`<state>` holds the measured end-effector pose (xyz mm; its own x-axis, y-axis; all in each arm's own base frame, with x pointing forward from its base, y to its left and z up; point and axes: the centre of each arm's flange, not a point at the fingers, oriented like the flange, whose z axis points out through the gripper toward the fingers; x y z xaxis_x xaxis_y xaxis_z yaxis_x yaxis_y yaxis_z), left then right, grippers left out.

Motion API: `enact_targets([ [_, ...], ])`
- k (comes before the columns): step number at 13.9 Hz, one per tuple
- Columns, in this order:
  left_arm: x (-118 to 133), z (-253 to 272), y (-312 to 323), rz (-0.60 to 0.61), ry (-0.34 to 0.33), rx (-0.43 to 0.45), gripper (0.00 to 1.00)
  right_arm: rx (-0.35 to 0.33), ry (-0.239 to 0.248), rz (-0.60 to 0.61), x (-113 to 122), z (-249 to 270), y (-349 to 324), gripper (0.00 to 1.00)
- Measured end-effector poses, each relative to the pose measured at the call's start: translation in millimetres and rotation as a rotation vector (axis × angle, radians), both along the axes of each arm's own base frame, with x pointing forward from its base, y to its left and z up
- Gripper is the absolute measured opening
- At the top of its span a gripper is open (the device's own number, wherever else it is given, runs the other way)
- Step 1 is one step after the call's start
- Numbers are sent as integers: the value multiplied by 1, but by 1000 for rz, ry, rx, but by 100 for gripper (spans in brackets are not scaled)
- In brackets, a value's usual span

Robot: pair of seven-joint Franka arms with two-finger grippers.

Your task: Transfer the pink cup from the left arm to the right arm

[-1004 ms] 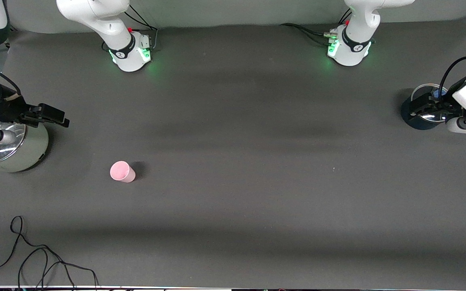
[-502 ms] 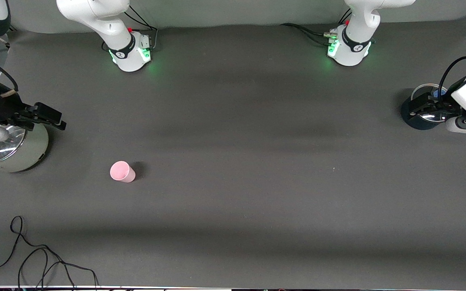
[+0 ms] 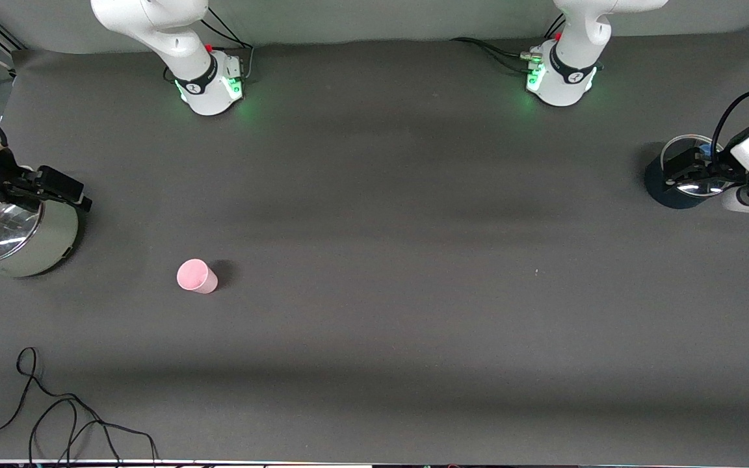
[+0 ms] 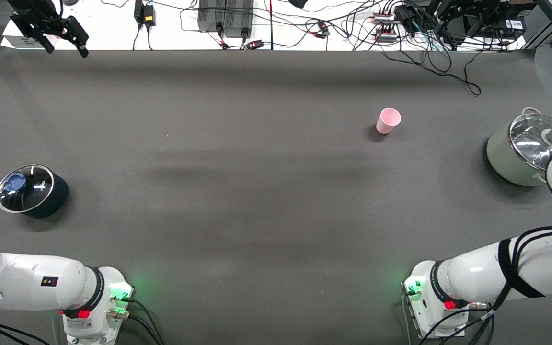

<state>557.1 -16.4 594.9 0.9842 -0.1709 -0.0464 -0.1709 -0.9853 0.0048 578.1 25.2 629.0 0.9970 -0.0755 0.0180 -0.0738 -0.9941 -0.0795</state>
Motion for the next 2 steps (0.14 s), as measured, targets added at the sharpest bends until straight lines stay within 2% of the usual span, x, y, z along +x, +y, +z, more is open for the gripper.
enact_targets([
  [2,0,1,0,0,-1,2,100,-2,0,4,7,-3,3,100],
])
